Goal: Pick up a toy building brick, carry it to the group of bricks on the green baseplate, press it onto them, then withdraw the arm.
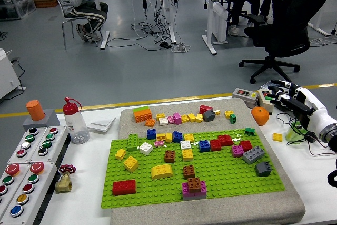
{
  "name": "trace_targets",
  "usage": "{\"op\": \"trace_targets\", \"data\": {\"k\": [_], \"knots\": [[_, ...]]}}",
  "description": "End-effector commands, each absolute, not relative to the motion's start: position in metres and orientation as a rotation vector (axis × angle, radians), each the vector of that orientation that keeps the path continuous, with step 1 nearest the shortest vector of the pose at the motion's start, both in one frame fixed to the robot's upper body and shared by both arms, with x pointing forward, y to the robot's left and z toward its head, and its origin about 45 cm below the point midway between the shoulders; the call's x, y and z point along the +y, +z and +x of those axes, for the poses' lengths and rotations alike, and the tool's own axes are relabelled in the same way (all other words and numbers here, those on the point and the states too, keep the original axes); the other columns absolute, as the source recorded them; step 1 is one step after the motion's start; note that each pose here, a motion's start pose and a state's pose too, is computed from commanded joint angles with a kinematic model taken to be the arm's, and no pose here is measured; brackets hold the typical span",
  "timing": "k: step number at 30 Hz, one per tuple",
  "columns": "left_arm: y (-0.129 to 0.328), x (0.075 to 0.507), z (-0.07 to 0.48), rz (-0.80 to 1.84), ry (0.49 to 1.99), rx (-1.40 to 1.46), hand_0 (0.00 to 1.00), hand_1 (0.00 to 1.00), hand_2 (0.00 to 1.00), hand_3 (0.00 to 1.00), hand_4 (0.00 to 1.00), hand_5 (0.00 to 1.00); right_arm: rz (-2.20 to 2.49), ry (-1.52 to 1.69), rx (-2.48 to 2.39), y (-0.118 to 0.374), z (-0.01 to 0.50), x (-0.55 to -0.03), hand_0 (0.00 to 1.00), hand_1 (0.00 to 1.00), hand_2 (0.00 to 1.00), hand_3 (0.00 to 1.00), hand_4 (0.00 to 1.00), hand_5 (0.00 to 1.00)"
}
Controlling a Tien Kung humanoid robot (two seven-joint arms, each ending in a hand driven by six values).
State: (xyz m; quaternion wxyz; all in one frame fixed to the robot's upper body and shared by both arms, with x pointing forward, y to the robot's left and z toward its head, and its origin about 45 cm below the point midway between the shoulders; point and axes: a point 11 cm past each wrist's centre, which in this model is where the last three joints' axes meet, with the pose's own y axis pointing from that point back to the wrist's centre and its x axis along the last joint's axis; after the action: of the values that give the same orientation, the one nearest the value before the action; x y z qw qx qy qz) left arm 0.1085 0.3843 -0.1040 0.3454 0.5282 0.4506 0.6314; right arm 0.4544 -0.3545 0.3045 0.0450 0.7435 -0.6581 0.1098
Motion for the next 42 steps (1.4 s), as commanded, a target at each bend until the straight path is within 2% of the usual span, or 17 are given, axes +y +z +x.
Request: {"op": "trace_targets", "data": {"k": [3,4,16,18,22,23,28,29,42], "knots": [[-0.104,0.384,0.109,1.37,1.64,1.17,0.632,0.599,0.615,0.424,0.337,0.976,2.215,0.473,-1.963,0.308,0.456,-0.354,0.75,0.759,0.812,0.883,0.623,0.144],[-0.104,0.384,0.109,1.369,1.64,1.17,0.632,0.598,0.614,0.425,0.337,0.977,2.189,0.533,-1.941,0.31,0.458,-0.355,0.769,0.778,0.835,0.896,0.641,0.099],[-0.104,0.384,0.11,1.365,1.642,1.172,0.632,0.598,0.614,0.425,0.337,0.978,1.888,1.089,-1.551,0.319,0.47,-0.349,0.778,0.78,0.837,0.881,0.639,0.084],[-0.103,0.384,0.11,1.365,1.641,1.171,0.633,0.598,0.614,0.424,0.336,0.98,1.838,1.161,-1.446,0.317,0.472,-0.346,0.771,0.777,0.832,0.868,0.631,0.056],[-0.103,0.385,0.111,1.366,1.641,1.17,0.633,0.598,0.614,0.424,0.336,0.98,1.749,1.275,-1.263,0.311,0.473,-0.34,0.771,0.777,0.832,0.868,0.631,0.056],[-0.103,0.385,0.111,1.366,1.641,1.17,0.632,0.598,0.613,0.423,0.336,0.98,1.728,1.298,-1.216,0.309,0.473,-0.339,0.762,0.763,0.783,0.793,0.623,0.039],[-0.103,0.385,0.11,1.369,1.641,1.171,0.632,0.598,0.613,0.423,0.336,0.98,1.62,1.39,-0.986,0.295,0.473,-0.334,0.762,0.763,0.783,0.793,0.623,0.039],[-0.103,0.385,0.11,1.369,1.642,1.172,0.633,0.597,0.613,0.422,0.336,0.981,1.597,1.407,-0.941,0.292,0.473,-0.333,0.76,0.736,0.737,0.759,0.618,0.025],[-0.103,0.386,0.11,1.37,1.643,1.172,0.633,0.597,0.614,0.421,0.336,0.982,1.316,1.561,-0.454,0.266,0.473,-0.33,0.758,0.722,0.711,0.74,0.606,0.007]]}}
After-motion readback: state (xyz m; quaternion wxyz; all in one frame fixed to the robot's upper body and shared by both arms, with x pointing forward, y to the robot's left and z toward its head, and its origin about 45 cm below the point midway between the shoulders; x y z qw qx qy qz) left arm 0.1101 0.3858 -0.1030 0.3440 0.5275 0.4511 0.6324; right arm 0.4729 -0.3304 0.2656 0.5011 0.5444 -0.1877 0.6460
